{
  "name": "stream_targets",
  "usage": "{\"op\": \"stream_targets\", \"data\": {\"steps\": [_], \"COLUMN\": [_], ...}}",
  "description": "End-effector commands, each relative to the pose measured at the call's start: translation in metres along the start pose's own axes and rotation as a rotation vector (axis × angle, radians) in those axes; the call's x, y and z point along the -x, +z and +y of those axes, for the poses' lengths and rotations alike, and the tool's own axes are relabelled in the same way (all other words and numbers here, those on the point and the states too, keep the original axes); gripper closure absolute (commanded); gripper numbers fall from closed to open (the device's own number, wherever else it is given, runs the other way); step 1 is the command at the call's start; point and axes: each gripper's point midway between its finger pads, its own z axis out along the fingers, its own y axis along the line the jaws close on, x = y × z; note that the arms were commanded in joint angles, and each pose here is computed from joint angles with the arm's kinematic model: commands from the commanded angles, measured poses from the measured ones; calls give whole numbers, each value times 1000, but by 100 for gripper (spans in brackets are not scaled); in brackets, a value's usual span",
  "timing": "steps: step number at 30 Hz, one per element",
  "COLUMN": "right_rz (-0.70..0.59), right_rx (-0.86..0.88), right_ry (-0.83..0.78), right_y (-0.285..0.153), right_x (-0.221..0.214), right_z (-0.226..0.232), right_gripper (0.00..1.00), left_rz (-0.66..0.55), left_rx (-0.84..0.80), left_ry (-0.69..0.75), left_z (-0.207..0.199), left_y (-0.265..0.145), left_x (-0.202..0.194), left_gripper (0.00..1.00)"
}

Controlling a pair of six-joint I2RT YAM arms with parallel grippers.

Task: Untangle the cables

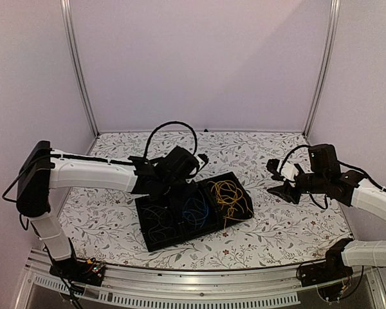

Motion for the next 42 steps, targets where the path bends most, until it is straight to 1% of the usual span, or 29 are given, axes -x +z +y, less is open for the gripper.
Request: {"op": "stream_targets", "data": {"steps": [1,9,13,14,16,19,24,26,27,28,31,33,35,36,37,38,40,41,42], "right_rz": [6,12,11,11,14,17,6,1,-3,-10,-73,-145,-193,-202,-210,-220,-241,-256,-273], "right_rx": [3,2,0,-2,-4,-21,-54,-69,-89,-119,-216,-289,-401,-463,-507,-536,-551,-548,-537], "right_ry": [5,6,19,23,25,30,45,43,39,38,104,192,288,327,383,420,425,420,423], "right_y": [3,5,6,6,7,7,1,-3,-6,-10,-31,-49,-66,-74,-79,-82,-81,-80,-79], "right_x": [-6,-7,-6,-6,-6,-7,0,6,10,14,40,61,77,81,83,85,83,81,78], "right_z": [2,1,-1,-1,-2,-5,-16,-21,-26,-34,-66,-92,-120,-134,-145,-152,-157,-155,-152], "right_gripper": [51,51,51,51,49,45,43,40,36,30,3,1,1,1,1,1,2,1,1], "left_rz": [-37,40,55,59,66,61,32,13,-4,-26,-108,-174,-243,-273,-311,-359,-441,-472,-477], "left_rx": [-100,-143,-153,-151,-138,-112,-66,-52,-44,-36,6,58,144,200,245,295,388,398,391], "left_ry": [-3,-33,-42,-43,-47,-51,-52,-55,-60,-68,-128,-182,-231,-254,-269,-296,-371,-401,-410], "left_z": [-35,-46,-45,-45,-41,-32,-12,-2,6,13,47,80,118,140,157,174,203,211,211], "left_y": [7,6,-1,-3,-6,-13,-34,-48,-56,-65,-92,-113,-135,-145,-157,-172,-187,-187,-177], "left_x": [14,-16,-17,-15,-13,-11,-5,0,3,6,18,27,35,37,39,41,37,31,19], "left_gripper": [100,100,100,98,83,68,57,52,49,47,37,30,20,15,6,1,0,0,0]}}
